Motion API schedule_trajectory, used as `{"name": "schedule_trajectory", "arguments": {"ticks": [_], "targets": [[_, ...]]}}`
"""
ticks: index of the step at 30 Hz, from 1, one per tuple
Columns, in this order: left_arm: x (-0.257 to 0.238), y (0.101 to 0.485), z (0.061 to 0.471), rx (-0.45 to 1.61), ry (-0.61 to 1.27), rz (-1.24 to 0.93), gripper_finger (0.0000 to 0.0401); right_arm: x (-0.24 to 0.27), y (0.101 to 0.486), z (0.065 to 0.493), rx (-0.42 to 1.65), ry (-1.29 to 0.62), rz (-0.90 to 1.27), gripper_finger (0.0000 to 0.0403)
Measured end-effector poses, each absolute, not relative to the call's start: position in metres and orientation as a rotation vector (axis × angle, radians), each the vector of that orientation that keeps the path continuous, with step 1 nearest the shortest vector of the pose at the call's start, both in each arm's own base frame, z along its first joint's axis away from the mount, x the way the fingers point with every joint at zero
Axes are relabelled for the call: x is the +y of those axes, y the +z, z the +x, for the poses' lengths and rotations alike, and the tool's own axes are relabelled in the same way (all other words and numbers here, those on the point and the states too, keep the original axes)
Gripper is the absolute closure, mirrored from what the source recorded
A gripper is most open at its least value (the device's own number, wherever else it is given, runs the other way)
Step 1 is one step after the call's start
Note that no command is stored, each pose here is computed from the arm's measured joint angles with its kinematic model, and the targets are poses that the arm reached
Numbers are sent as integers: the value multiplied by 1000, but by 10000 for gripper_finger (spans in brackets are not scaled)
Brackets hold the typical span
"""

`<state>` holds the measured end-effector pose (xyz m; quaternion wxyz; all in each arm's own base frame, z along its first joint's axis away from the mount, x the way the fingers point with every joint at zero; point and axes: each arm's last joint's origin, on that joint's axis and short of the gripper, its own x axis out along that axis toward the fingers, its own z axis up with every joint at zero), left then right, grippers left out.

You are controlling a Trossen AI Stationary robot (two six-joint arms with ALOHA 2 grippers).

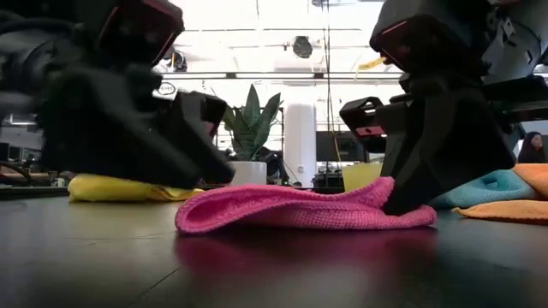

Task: Fold microfiber towels
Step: Fold the pink microfiber cloth

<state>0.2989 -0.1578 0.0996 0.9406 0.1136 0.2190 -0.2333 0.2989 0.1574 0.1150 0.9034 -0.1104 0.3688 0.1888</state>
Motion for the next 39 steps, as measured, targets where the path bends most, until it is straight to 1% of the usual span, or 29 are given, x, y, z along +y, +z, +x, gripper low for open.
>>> {"name": "schedule_trajectory", "arguments": {"ticks": [3, 5, 9, 13, 19, 24, 29, 32, 34, 36, 39], "targets": [[-165, 91, 293, 478, -489, 336, 206, 157, 117, 301, 748, 371, -180, 390], [-170, 89, 290, 469, -454, 409, 184, 157, 119, 303, 724, 358, -147, 395], [-177, 89, 286, 454, -389, 507, 160, 156, 126, 306, 669, 304, -111, 399], [-181, 89, 282, 456, -349, 537, 158, 155, 134, 305, 662, 281, -68, 401], [-182, 87, 279, 491, -278, 523, 158, 152, 141, 305, 635, 161, -10, 402], [-186, 86, 273, 494, -174, 515, 158, 150, 139, 304, 646, 90, 27, 402], [-187, 86, 271, 483, -55, 450, 158, 149, 138, 303, 656, 45, 58, 402], [-187, 86, 271, 484, -22, 391, 164, 148, 138, 303, 656, 19, 59, 402], [-186, 85, 270, 485, -10, 348, 181, 148, 138, 302, 660, 16, 58, 402], [-186, 85, 270, 486, 2, 297, 206, 148, 138, 302, 660, 14, 64, 402], [-187, 85, 270, 483, 20, 217, 257, 148, 137, 302, 662, 15, 74, 403]]}}
